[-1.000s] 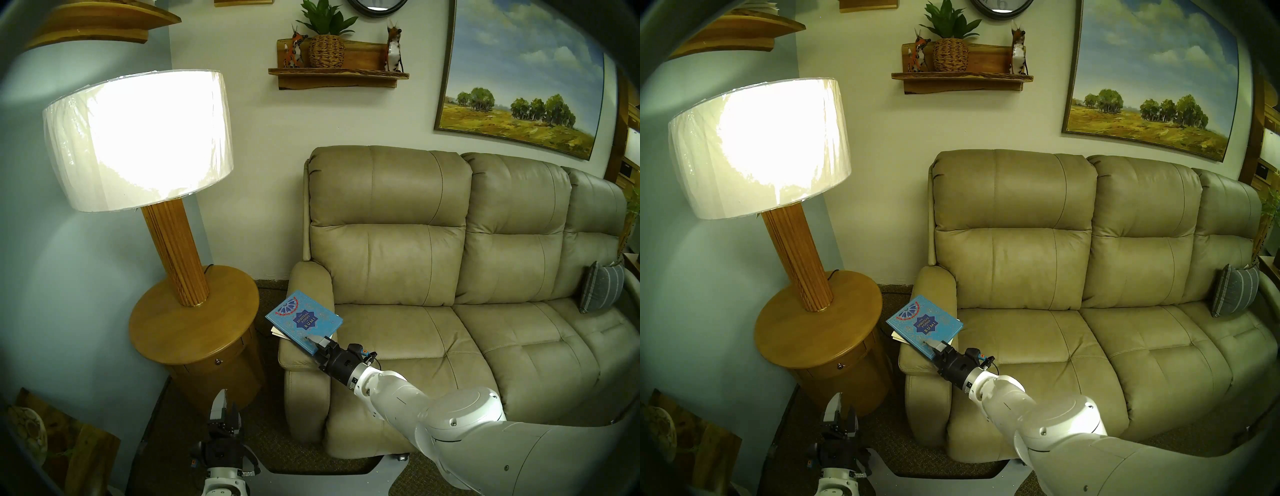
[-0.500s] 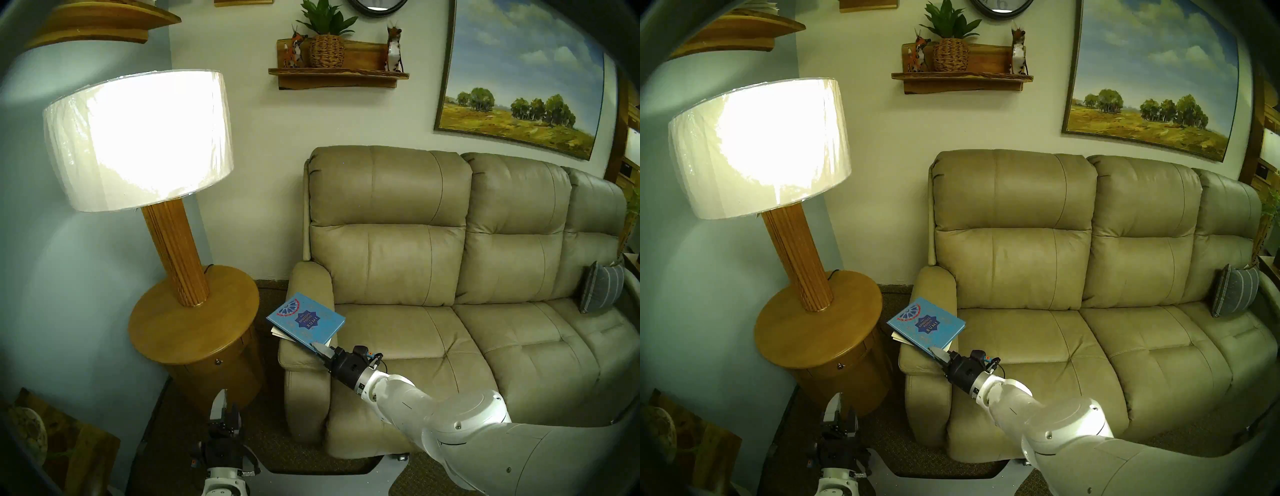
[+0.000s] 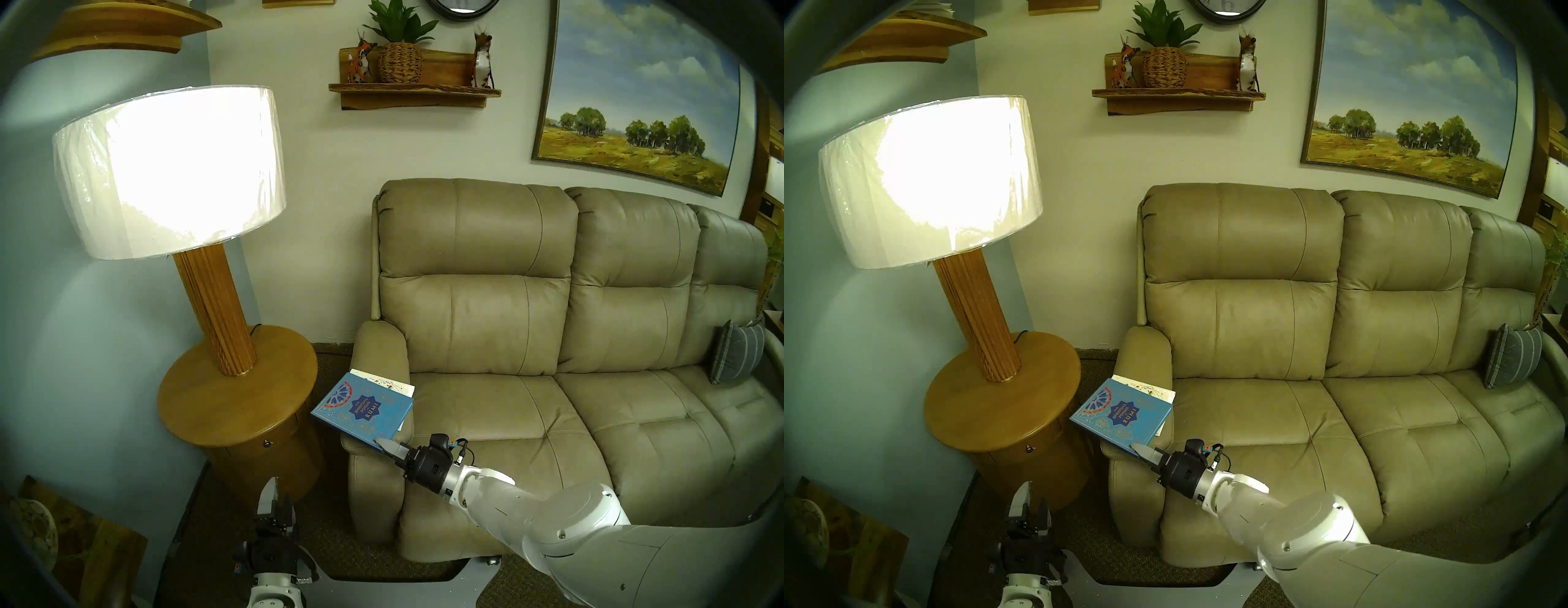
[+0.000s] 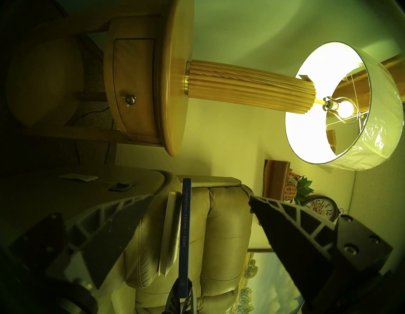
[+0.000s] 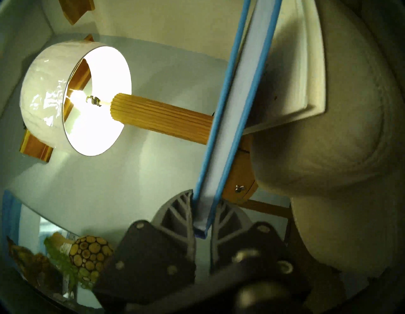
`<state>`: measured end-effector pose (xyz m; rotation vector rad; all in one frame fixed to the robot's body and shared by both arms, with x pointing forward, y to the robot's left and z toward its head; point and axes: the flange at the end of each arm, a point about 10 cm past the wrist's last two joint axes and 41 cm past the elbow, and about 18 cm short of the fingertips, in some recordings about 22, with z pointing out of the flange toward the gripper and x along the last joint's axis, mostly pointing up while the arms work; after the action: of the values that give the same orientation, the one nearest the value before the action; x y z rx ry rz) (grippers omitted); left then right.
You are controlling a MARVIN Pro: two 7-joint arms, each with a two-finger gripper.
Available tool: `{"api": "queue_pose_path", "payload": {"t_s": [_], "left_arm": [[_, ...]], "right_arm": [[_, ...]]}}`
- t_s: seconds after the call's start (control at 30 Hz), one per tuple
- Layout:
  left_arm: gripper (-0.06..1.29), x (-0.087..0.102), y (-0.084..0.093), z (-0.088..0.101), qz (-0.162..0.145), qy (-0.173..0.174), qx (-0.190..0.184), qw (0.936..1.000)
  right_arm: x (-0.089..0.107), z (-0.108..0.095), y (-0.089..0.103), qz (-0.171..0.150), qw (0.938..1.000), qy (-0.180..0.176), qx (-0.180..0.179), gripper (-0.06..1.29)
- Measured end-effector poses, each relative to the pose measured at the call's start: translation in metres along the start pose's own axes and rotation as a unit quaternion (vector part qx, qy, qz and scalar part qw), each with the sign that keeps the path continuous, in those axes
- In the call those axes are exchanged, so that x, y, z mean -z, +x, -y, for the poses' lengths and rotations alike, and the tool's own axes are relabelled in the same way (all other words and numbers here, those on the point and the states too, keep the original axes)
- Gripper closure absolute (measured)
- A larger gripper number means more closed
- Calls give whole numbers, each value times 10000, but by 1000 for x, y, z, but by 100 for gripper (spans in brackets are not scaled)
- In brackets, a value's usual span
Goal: Move books from sofa to side table
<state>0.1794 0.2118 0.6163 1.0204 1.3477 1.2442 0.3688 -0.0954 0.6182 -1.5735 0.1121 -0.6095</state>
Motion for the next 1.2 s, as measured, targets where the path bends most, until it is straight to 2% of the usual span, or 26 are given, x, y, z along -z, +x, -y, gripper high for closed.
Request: {"api": "queue_pose_path", "payload": {"t_s": [0.27,0.47,0.83,1.2], "left_arm": [[2,0,0,0,-4,-1,3,10000],[2,0,0,0,-6,-2,-2,10000],[2,-10,-11,2,176,-40,20,9998],[2,-36,-18,10,383,-141,-86,9991]], "right_arm": [[-9,8,-22,481,9980,403,77,114],[-12,9,-38,731,9960,502,118,114],[-10,7,-52,875,9948,514,131,114],[-8,5,-61,999,9937,492,124,115]]}}
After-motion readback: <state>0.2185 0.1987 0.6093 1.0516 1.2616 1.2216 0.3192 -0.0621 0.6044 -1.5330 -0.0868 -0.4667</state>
